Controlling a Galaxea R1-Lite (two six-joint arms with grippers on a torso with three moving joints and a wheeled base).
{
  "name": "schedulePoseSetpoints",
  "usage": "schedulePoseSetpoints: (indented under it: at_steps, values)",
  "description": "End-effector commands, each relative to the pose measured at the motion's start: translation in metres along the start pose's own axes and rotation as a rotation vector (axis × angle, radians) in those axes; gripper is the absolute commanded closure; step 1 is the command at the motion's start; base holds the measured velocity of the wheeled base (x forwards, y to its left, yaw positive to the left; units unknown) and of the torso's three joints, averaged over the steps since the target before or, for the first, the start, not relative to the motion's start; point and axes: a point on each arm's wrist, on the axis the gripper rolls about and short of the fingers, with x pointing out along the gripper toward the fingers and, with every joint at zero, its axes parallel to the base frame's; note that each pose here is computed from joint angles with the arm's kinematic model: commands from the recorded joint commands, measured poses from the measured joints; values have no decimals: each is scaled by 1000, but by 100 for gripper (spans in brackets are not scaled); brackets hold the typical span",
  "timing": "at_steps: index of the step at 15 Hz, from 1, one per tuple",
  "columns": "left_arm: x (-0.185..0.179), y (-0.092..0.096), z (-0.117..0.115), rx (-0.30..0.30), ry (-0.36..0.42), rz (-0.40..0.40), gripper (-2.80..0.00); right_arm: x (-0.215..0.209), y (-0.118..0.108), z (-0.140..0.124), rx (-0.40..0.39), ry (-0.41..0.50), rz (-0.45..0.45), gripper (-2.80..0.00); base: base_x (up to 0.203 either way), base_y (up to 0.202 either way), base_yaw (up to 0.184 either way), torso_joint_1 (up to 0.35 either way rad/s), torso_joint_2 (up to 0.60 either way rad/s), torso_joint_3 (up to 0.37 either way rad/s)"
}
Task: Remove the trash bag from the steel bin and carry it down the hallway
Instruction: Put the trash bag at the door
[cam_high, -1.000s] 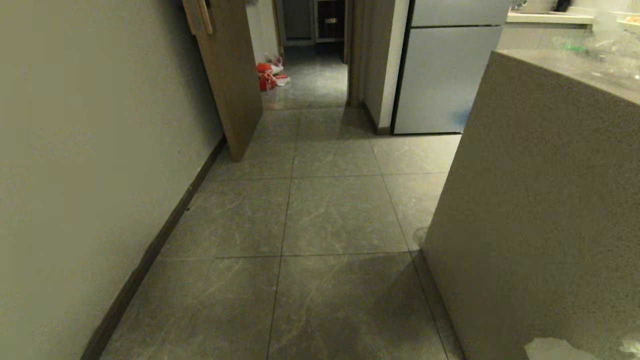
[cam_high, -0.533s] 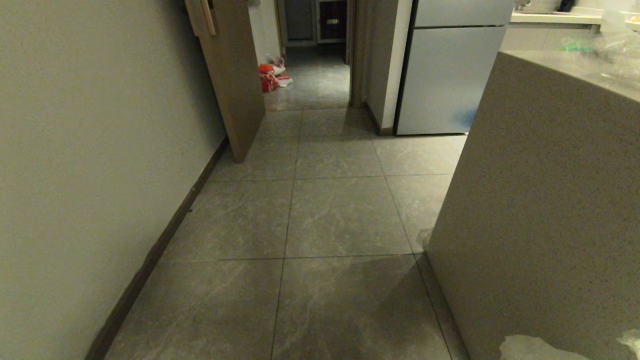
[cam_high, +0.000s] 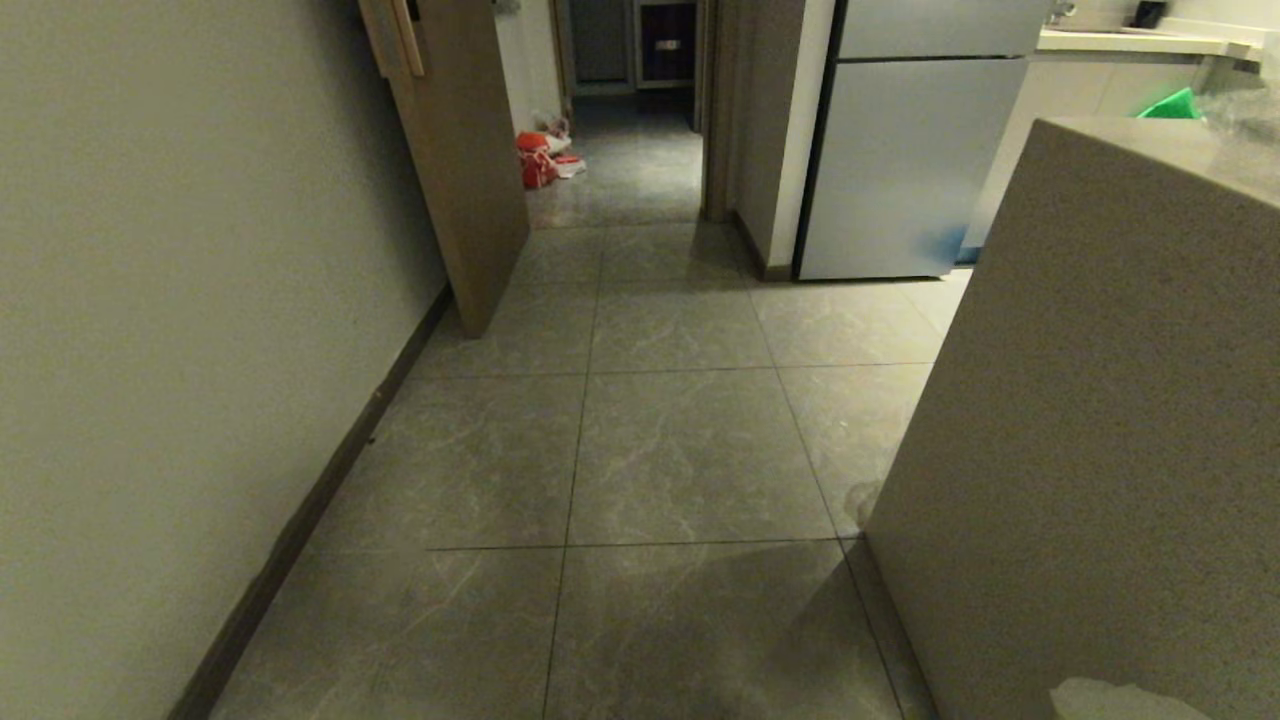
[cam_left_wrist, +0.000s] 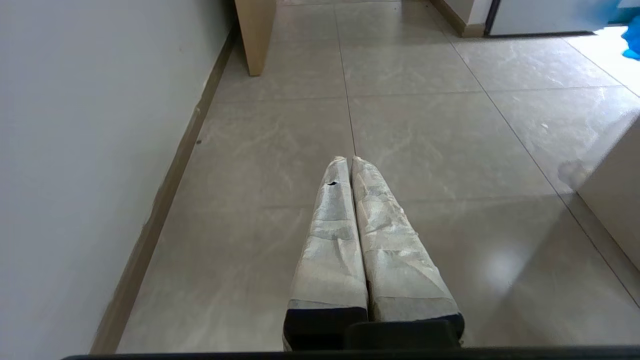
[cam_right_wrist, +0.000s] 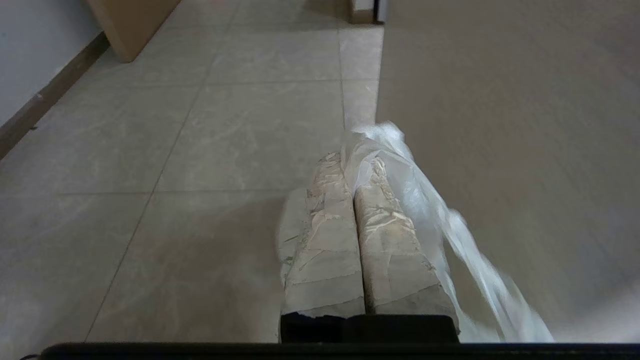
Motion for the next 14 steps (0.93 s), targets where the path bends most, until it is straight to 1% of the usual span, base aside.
schedulePoseSetpoints:
  at_steps: [1, 14]
  values:
    - [0, 0, 0, -1, 1, 0, 0, 0, 0, 0, 0, 1, 0, 0, 199, 0, 1, 2, 7, 2]
    - [0, 0, 0, -1, 1, 0, 0, 0, 0, 0, 0, 1, 0, 0, 192, 0, 0, 2, 2, 2]
